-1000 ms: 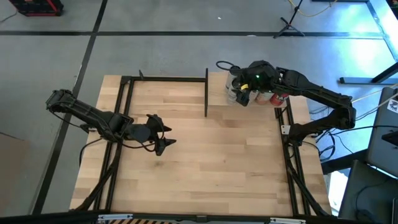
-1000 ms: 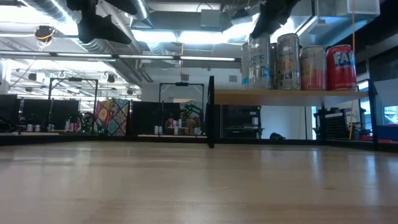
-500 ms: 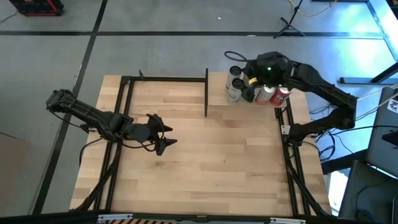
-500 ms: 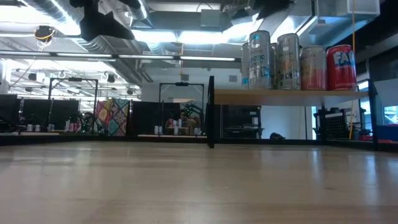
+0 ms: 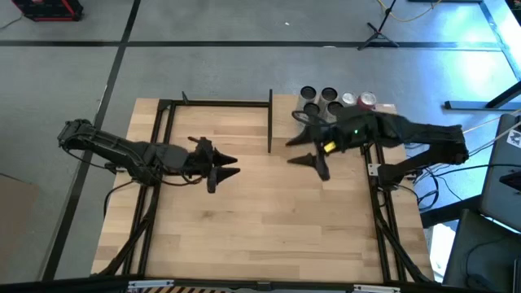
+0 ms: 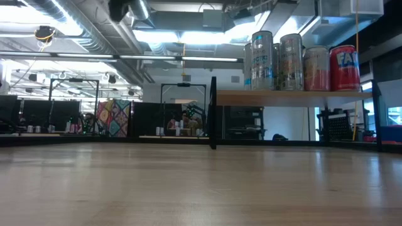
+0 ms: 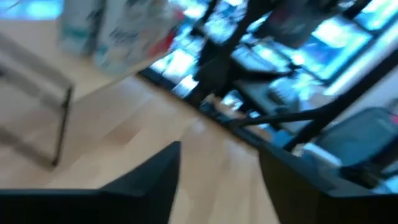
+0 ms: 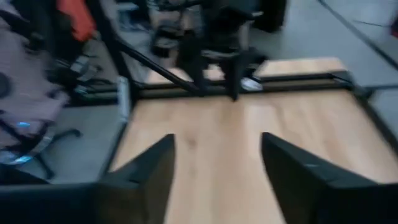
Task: Place canned beverage on shelf
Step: Return to Home Position
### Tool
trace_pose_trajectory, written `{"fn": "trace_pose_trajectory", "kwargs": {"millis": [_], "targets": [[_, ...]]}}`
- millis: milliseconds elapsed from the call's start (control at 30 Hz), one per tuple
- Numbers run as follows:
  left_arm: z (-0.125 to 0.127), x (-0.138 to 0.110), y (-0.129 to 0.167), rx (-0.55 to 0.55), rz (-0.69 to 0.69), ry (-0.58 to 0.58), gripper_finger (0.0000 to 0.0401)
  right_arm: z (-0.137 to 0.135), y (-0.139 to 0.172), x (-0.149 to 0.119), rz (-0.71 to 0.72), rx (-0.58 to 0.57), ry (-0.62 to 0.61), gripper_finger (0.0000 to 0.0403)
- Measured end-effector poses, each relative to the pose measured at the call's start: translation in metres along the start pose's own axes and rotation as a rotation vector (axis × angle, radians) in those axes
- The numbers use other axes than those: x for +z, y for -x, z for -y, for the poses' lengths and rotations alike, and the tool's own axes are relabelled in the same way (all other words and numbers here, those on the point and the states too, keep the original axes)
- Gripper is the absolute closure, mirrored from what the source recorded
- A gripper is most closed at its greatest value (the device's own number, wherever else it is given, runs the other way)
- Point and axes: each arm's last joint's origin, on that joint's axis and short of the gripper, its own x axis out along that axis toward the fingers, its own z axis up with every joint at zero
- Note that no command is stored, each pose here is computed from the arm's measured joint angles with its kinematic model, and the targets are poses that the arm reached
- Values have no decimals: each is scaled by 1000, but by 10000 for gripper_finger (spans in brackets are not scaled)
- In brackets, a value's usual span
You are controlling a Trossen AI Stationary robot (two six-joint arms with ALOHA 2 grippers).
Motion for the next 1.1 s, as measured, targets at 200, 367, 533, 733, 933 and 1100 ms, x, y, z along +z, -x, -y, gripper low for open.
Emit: {"fn": "trace_pose_trajectory", "kwargs": {"millis": [200,367,533,733,933,1100], "targets": [[0,18,22,-97,51,-143,320,-15,-18,-23,8,96,-32,314],[-7,27,45,-96,68,-229,394,-16,-20,-46,75,153,-66,393],[-15,31,62,-20,91,-226,378,-13,-4,-65,145,134,-86,381],[-15,37,70,-37,134,-218,368,-11,3,-79,105,102,-94,362],[-18,22,65,-174,22,-413,370,-13,3,-81,107,170,-31,361],[-32,1,67,-255,2,-438,370,-10,11,-107,107,190,-27,361]]}}
